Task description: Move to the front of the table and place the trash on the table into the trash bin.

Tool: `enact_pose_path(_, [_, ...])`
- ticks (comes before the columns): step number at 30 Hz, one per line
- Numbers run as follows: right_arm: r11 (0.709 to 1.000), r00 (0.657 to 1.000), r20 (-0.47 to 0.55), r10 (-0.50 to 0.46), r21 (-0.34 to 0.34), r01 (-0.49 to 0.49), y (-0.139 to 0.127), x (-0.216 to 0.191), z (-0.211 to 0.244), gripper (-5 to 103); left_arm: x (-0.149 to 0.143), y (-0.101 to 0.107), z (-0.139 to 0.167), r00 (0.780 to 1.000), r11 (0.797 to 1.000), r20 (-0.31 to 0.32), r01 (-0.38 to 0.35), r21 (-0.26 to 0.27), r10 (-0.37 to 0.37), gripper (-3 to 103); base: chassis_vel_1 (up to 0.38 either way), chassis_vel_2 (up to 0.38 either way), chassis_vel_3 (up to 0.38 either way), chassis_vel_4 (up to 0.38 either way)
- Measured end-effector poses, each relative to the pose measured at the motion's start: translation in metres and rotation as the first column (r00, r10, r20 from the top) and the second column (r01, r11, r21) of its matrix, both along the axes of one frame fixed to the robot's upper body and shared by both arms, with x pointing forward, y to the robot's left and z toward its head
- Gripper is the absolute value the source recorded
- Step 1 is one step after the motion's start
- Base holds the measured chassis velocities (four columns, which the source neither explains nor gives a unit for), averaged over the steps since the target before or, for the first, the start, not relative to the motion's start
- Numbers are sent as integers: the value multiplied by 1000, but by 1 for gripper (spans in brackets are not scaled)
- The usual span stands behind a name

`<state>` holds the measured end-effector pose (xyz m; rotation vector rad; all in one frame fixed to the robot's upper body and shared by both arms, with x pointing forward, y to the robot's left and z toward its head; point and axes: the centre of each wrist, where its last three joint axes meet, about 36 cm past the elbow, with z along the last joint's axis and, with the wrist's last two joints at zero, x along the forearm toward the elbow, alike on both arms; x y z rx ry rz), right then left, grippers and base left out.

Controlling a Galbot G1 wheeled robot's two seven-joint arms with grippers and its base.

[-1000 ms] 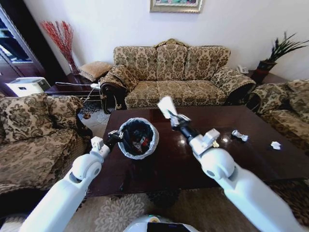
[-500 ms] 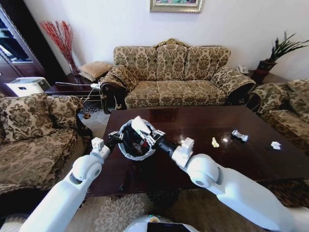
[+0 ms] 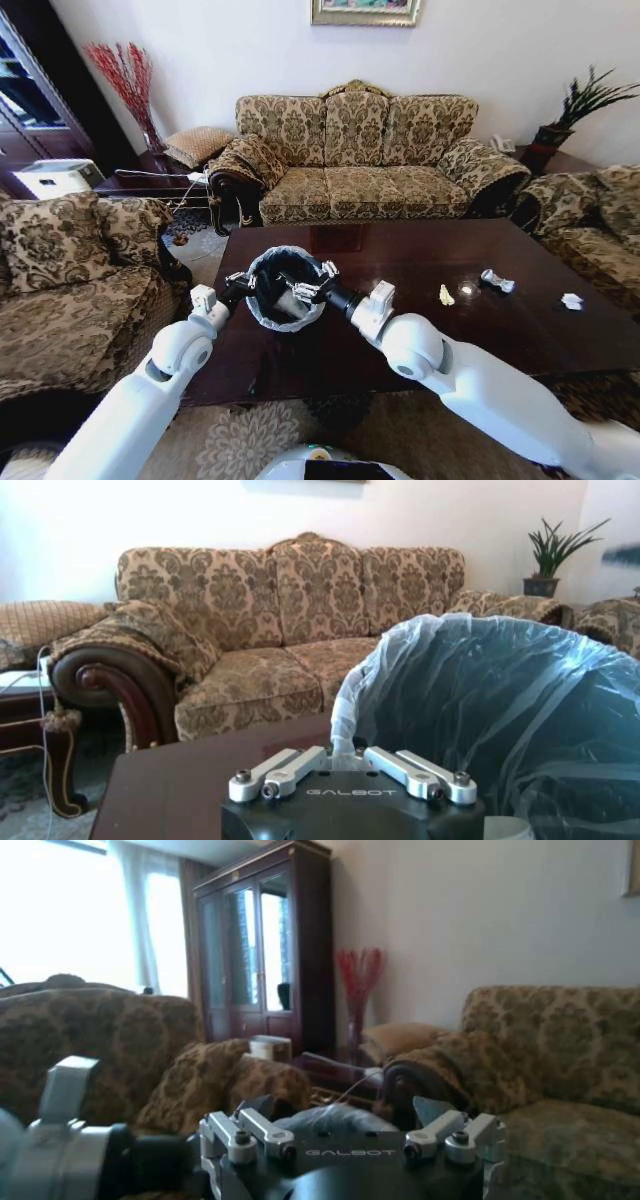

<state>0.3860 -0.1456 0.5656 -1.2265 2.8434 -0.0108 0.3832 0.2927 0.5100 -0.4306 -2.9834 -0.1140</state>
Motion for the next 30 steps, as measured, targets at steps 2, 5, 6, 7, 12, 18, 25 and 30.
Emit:
enact_pose_path(2, [994,994,15,-111,20,111,-11,7,0,97,-1,1,0,1000,1000,-1,-5,1,5,2,0,0,0,0])
enact_pose_path(5, [967,966,36,-256,19,255,-26,16,-11,99,-3,2,-1,1000,1000,-1,-12,3,12,2,0,0,0,0])
enact_pose_path(6, [943,942,47,-332,13,332,-38,23,-23,99,-4,3,-1,1000,1000,0,-16,3,16,2,0,0,0,0])
enact_pose_path(7, [919,917,52,-394,3,395,-49,29,-35,100,-5,3,-1,1000,1000,2,-19,3,19,2,0,0,0,0])
enact_pose_path(12, [813,813,40,-581,-35,582,-88,40,-73,100,-7,3,-1,1000,1000,12,-21,-1,22,2,0,0,0,0])
enact_pose_path(18, [712,716,-3,-698,-110,694,-126,40,-87,100,-10,4,-1,1000,1000,14,-15,-4,15,2,0,0,0,0])
enact_pose_path(25, [694,698,-14,-716,-123,709,-136,38,-93,100,-10,3,-2,1000,1000,13,-11,-6,11,2,-5,-3,8,5])
enact_pose_path(30, [688,693,-12,-721,-134,713,-145,44,-96,100,-12,1,0,1000,1000,16,-4,-5,4,2,-80,-112,113,102])
